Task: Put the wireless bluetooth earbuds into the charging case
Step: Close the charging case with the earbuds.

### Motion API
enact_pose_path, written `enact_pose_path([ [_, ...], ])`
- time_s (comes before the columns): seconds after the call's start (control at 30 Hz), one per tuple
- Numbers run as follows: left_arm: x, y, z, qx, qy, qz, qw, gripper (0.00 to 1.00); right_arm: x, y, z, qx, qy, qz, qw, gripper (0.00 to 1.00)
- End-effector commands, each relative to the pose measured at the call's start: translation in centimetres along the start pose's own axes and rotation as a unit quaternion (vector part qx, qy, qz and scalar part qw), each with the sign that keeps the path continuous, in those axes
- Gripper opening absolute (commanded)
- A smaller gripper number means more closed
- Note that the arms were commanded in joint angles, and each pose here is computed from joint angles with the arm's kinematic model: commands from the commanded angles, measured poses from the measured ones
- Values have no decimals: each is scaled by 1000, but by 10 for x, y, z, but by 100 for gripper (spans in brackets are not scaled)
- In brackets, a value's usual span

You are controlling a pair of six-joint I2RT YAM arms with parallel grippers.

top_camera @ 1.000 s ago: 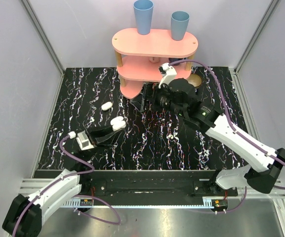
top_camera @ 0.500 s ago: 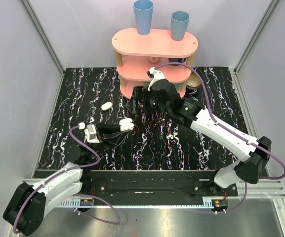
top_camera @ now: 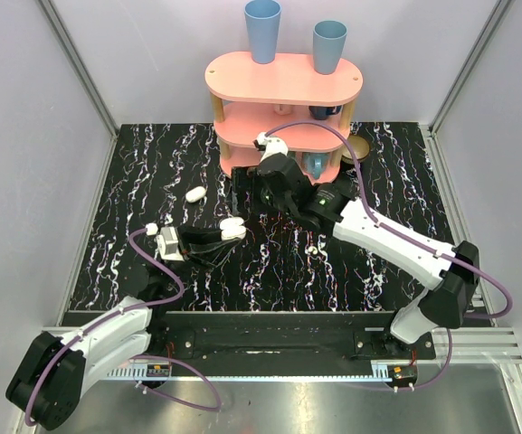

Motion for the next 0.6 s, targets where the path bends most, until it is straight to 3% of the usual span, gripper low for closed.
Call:
enact_pose_path([
  [0.0, 5, -59, -37, 79, 78, -105, 988, 0, 3, -8, -3, -30, 29, -13, 999, 100],
  [0.57, 1, -60, -31, 76, 55, -120, 988, 0, 1, 4, 10, -37, 9, 0, 999, 100],
])
Point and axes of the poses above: each gripper's point midway between its finger pads, its own x axis out along the fingers, its own z axis along the line the jaws close on, y = z × x, the point moved 1 cm from there along -x, back along the fingers, and after that the axes turned 9 degrees about -x, right-handed, at the moved point
